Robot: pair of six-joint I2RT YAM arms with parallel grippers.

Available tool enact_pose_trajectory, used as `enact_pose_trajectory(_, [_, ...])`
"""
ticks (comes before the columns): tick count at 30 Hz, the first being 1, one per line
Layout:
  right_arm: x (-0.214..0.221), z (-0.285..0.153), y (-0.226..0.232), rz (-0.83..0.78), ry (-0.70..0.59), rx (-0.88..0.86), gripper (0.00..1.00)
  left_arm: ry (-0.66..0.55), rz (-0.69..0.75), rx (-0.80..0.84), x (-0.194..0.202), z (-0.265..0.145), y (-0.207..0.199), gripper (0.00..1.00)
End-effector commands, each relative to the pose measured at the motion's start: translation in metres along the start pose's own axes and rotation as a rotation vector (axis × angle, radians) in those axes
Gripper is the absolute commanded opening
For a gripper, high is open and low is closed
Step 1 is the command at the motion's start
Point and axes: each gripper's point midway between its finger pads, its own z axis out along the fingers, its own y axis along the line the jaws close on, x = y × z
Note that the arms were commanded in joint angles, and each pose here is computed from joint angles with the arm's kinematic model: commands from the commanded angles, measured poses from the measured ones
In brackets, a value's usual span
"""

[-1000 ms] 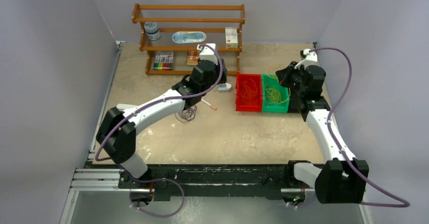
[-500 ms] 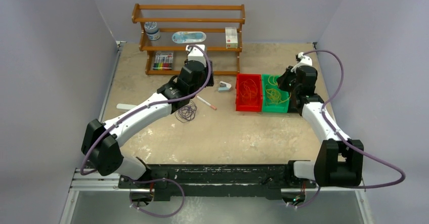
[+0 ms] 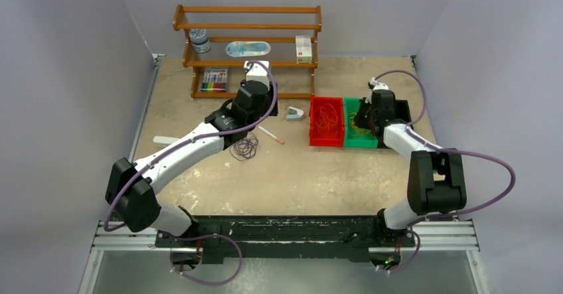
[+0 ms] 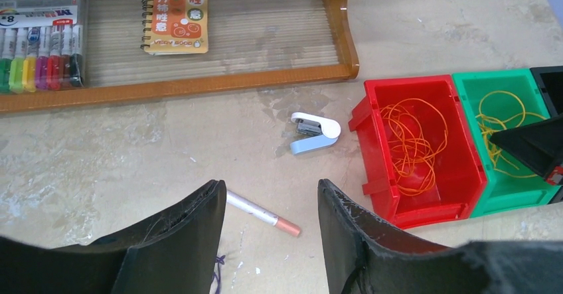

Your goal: Untangle the cables

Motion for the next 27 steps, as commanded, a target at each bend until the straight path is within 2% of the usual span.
enact_pose_trajectory(1, [-0.023,0.008,0.019,-0.046,-0.052,-0.027,0.02,-0.033,0.008,-0.018,-0.012,-0.007,0.005,0.53])
enact_pose_trajectory(7, [-0.014,0.023,0.027,-0.062,-0.018,-0.042,0.05,-0.036,0.013,-0.033,-0.013,-0.008,0.008,0.53])
enact_pose_trajectory(10, [-0.019,0.021,0.025,-0.063,-0.033,-0.027,0.1,-0.03,0.016,-0.039,-0.012,-0.008,0.009,0.53])
enact_pose_trajectory(21, [-0.07,-0.041,0.025,-0.046,-0.193,0.013,0.34,-0.007,0.014,-0.05,-0.003,-0.003,0.009,0.59])
enact_pose_trajectory(27, [-0.067,-0.066,0.008,0.036,-0.217,0.102,0.4,-0.004,0.012,-0.048,-0.004,-0.004,0.009,0.6])
